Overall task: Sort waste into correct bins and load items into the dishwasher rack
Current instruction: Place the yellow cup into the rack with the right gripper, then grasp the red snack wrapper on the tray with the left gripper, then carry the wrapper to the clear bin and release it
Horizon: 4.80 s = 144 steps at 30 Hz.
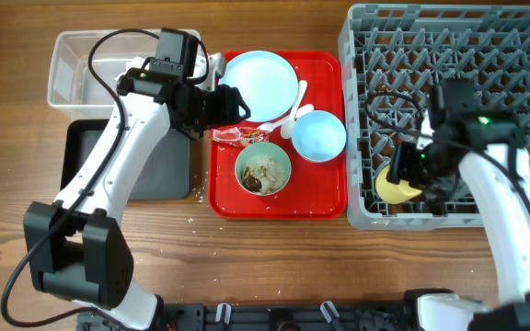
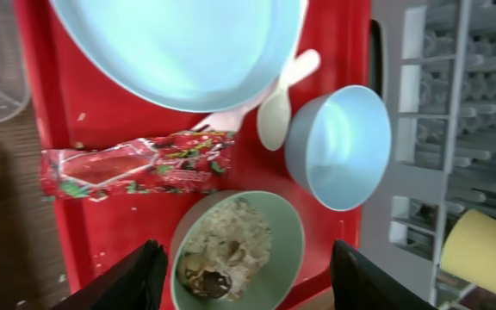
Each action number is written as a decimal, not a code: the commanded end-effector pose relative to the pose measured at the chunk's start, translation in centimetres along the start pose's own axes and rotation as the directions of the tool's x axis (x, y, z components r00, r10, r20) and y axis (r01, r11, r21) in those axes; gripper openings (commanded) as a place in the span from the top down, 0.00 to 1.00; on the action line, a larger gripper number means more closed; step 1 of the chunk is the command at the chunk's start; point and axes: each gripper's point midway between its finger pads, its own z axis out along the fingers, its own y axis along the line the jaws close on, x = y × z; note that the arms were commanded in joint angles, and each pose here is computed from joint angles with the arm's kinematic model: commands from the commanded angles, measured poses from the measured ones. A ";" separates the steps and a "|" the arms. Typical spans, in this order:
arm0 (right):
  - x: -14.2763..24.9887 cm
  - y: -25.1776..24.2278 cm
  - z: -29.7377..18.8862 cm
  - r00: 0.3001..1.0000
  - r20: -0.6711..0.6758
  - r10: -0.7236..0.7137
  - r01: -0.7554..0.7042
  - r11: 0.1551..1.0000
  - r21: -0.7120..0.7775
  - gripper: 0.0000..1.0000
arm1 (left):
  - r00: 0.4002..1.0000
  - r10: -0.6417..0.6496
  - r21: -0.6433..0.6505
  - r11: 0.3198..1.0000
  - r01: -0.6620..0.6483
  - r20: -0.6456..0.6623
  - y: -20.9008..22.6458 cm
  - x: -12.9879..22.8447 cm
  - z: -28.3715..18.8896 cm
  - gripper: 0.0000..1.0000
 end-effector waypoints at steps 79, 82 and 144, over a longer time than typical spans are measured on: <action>-3.0 13.4 -6.3 0.929 0.291 -0.230 0.294 0.934 -0.201 0.07 | 0.987 -0.158 -0.491 0.861 0.130 -0.017 8.1 3.0 13.8 0.96; -3.0 13.4 -6.3 0.928 0.292 -0.230 0.295 0.934 -0.201 0.07 | 0.987 -0.160 -0.487 0.862 0.137 -0.007 7.9 2.6 13.0 0.96; -2.8 13.3 -6.2 0.905 0.300 -0.302 0.364 0.915 -0.177 0.06 | 0.518 -0.751 -0.192 0.484 0.854 0.409 9.9 4.2 11.9 0.85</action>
